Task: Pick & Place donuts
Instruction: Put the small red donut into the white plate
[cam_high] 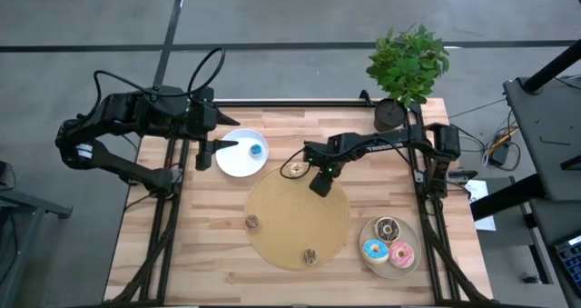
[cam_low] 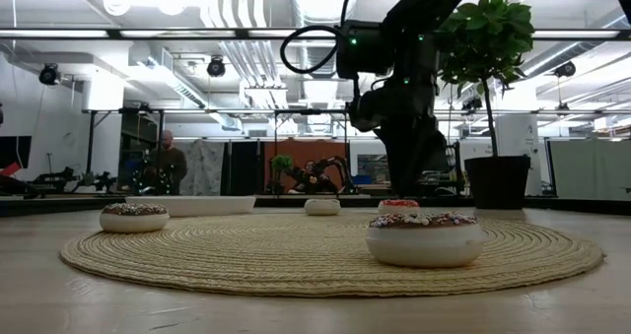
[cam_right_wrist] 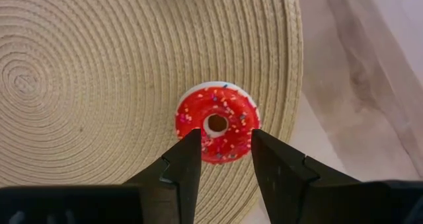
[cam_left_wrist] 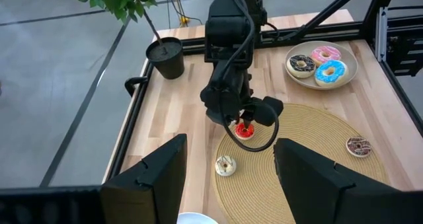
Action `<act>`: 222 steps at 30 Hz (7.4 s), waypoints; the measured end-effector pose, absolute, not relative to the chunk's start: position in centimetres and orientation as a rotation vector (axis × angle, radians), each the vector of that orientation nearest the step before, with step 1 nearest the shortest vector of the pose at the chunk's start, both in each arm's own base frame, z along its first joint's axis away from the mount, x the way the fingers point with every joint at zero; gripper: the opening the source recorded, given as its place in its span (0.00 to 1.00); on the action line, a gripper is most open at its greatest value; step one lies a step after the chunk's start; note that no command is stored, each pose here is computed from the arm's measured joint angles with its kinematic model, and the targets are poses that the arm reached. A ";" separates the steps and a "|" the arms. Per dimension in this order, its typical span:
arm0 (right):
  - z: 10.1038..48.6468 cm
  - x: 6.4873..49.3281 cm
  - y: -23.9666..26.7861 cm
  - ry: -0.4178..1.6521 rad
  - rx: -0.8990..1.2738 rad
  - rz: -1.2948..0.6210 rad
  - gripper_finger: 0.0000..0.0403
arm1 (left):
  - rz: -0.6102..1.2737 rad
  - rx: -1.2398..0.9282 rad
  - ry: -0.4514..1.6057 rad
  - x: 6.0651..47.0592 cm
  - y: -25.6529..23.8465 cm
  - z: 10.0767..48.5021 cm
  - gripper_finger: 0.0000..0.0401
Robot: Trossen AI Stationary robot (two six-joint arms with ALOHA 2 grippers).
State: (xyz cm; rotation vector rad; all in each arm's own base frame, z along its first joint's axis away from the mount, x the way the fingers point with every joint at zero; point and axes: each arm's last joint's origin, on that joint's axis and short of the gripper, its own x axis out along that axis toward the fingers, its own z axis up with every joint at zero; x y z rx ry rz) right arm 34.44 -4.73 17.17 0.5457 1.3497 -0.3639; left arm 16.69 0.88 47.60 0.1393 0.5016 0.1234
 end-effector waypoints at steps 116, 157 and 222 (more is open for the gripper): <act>16.2 35.6 -3.3 1.342 0.551 -0.375 0.52 | 0.130 0.149 0.502 16.7 0.9 47.6 0.50; 15.8 36.1 -3.3 1.381 0.567 -0.361 0.42 | 0.131 0.142 0.502 16.7 0.9 47.6 0.50; 16.5 36.1 -3.6 1.397 0.628 -0.401 0.42 | 0.135 0.123 0.500 16.7 0.9 47.6 0.50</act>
